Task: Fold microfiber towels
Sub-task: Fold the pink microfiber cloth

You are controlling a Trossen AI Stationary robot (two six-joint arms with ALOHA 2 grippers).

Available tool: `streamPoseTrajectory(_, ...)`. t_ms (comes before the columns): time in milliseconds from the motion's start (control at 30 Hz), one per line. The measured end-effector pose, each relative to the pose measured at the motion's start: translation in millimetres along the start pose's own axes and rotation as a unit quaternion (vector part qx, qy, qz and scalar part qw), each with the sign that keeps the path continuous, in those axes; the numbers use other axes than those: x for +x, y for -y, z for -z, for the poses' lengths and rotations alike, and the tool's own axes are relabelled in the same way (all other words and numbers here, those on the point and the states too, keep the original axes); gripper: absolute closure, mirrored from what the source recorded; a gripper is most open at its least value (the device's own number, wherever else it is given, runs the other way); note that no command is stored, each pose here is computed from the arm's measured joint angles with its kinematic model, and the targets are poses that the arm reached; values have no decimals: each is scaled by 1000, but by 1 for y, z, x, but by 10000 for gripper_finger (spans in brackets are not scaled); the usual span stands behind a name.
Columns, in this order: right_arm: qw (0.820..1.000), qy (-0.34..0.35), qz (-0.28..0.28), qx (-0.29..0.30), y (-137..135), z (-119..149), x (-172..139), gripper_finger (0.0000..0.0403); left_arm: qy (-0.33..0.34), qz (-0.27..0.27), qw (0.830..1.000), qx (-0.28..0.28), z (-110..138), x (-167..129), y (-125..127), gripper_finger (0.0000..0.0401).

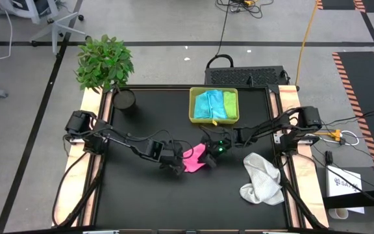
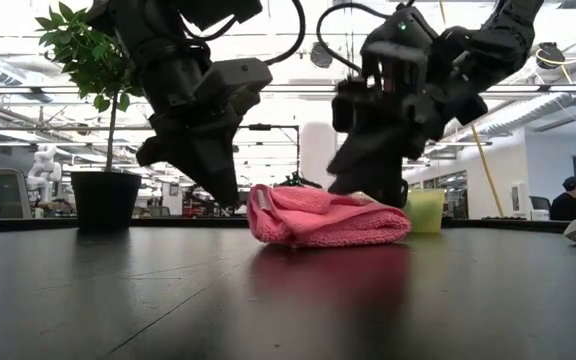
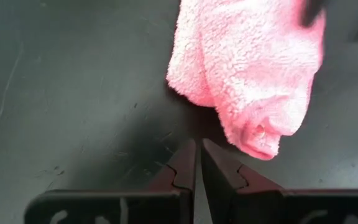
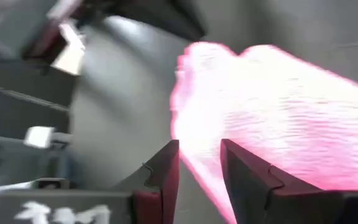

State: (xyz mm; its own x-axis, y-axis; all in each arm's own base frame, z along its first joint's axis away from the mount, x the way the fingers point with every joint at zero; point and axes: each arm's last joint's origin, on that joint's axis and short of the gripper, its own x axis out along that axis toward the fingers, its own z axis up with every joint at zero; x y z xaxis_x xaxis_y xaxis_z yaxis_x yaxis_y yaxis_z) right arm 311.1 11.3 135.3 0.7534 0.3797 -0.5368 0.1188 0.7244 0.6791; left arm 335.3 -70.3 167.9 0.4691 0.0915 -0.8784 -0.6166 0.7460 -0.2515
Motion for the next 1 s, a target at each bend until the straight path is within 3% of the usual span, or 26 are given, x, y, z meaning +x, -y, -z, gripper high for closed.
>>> streamPoseTrajectory(200,1000,10,10,-15,1,-1,0,298,5,6,1000,-2,-1,0,1,375)
streamPoseTrajectory(500,996,7,86,-34,0,11,3,298,10,1,1000,-8,-5,1,-2,375)
streamPoseTrajectory(700,995,1,96,-39,2,12,4,298,22,0,1000,-18,-12,2,-6,375)
streamPoseTrajectory(867,994,14,98,-36,4,11,7,298,70,50,996,-26,-27,2,0,375)
streamPoseTrajectory(1000,998,24,42,-28,-4,3,0,298,127,122,984,-21,-40,-2,12,375)
